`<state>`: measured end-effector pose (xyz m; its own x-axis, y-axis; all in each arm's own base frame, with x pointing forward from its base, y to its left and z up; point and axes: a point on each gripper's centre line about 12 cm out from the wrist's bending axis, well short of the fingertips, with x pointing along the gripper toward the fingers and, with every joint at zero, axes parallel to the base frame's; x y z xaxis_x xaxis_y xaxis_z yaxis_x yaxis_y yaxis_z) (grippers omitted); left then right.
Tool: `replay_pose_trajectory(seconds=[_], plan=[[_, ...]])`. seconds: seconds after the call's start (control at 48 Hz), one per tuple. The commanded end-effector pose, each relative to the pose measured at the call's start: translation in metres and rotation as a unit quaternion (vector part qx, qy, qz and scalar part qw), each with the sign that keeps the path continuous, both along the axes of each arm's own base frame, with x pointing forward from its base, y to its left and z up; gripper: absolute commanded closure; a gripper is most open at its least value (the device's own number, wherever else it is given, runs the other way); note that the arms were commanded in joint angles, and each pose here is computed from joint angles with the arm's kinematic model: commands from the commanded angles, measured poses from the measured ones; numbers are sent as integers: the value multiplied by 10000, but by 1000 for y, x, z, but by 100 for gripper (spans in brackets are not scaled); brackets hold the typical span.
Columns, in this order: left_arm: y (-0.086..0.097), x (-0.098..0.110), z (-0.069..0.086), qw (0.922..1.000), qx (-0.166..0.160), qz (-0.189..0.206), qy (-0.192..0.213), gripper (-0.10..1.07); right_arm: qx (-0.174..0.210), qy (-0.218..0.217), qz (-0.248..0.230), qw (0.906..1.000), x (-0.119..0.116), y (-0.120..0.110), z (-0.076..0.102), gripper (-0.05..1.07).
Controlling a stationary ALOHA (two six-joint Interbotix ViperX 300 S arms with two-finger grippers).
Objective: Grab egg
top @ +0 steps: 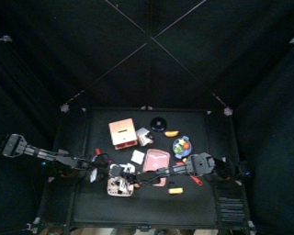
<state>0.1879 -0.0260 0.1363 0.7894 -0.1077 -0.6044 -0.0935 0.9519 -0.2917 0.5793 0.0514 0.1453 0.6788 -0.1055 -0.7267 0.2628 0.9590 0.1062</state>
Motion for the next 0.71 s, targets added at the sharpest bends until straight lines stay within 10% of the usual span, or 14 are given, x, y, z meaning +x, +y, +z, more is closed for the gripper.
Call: replay_pose_trajectory(seconds=[0.0,0.688], plan=[[0,4,2,10000,17,-6,-18,4,41,-158,-36,9999,3,-3,13,13],[9,6,-3,9997,38,219,119,4,0,-291,67,9996,8,-2,12,13]])
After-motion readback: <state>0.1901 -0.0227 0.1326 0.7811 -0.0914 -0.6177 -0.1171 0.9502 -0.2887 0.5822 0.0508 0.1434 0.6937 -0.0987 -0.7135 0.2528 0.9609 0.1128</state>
